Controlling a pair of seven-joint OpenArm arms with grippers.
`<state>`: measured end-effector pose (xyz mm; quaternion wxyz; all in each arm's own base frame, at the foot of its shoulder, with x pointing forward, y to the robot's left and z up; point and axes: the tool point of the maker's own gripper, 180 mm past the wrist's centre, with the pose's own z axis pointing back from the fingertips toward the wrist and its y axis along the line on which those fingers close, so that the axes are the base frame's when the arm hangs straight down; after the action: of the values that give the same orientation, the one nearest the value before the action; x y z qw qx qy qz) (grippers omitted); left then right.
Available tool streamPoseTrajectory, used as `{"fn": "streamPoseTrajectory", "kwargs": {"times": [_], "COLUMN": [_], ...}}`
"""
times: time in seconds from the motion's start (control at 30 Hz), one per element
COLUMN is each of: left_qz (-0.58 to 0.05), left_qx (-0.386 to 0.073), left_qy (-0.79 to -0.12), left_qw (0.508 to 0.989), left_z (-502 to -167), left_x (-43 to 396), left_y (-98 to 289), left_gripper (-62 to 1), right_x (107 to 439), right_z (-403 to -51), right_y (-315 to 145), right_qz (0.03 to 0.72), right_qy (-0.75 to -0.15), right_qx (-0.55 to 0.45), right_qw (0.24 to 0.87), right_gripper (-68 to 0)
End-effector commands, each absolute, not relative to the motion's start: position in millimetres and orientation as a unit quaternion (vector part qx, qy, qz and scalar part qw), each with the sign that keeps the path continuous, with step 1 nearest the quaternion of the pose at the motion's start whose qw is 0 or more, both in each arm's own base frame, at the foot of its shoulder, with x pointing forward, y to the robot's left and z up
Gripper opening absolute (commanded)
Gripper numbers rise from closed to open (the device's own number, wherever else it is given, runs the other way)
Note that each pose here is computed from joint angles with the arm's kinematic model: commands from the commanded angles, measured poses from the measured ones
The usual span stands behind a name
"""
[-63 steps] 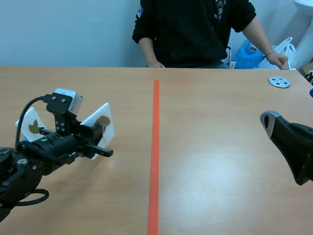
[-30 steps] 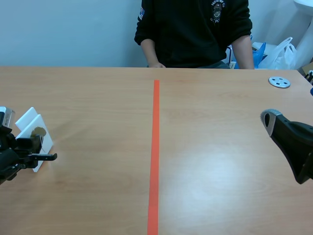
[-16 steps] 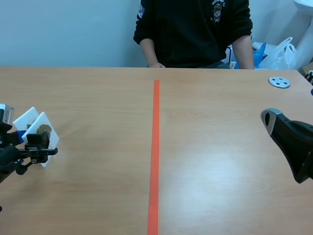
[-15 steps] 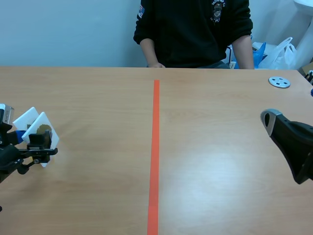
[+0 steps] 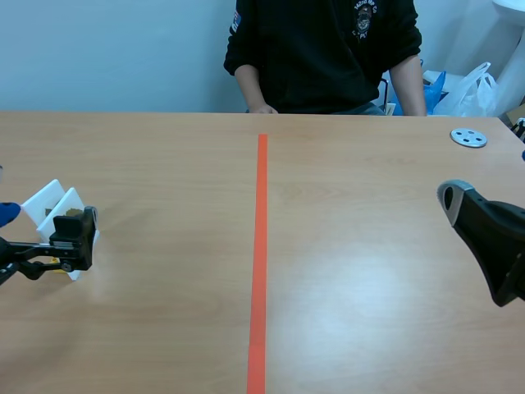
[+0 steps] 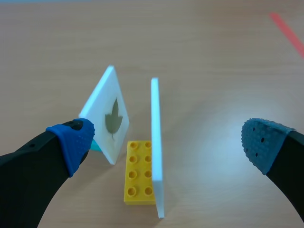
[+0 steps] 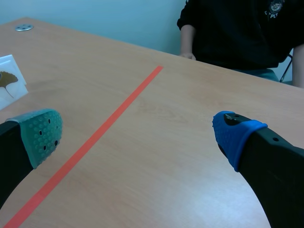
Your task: Sort the leaf by its shape. The table is split by an orange tape line. A compound leaf with several leaflets goes to the left side, a simple leaf with one blade goes to the right side. Return to the home posture when a red brick is placed on the table.
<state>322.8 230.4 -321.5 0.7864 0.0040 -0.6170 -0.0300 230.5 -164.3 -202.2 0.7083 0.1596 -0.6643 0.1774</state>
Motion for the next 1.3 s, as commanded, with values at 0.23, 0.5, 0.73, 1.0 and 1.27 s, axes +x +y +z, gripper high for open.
{"fn": "streamPoseTrajectory", "kwargs": {"times": [0.23,0.5,0.73,1.0,1.27], "left_qz": [-0.085,-0.146,-0.159,-0.185,-0.209], "left_qx": [-0.051,-0.157,-0.188,-0.221,-0.216], "left_qy": [-0.643,-0.658,-0.647,-0.605,-0.620], "left_qw": [0.759,0.722,0.722,0.742,0.725], "left_z": [-258.7,-202.6,-189.2,-205.1,-196.0], "left_x": [299.7,265.5,235.1,212.8,219.3], "left_y": [194.8,125.3,100.6,85.1,81.3], "left_gripper": [1.4,1.4,1.4,1.4,1.4], "right_x": [232.0,232.0,230.7,227.5,226.9], "right_z": [-187.8,-187.8,-191.9,-195.7,-195.8], "right_y": [-162.6,-163.1,-160.8,-155.7,-154.6], "right_qz": [0.178,0.179,0.185,0.196,0.198], "right_qy": [-0.682,-0.682,-0.672,-0.661,-0.660], "right_qx": [0.164,0.163,0.168,0.179,0.181], "right_qw": [0.690,0.691,0.697,0.702,0.701], "right_gripper": [0.4,0.4,0.4,0.4,0.4]}}
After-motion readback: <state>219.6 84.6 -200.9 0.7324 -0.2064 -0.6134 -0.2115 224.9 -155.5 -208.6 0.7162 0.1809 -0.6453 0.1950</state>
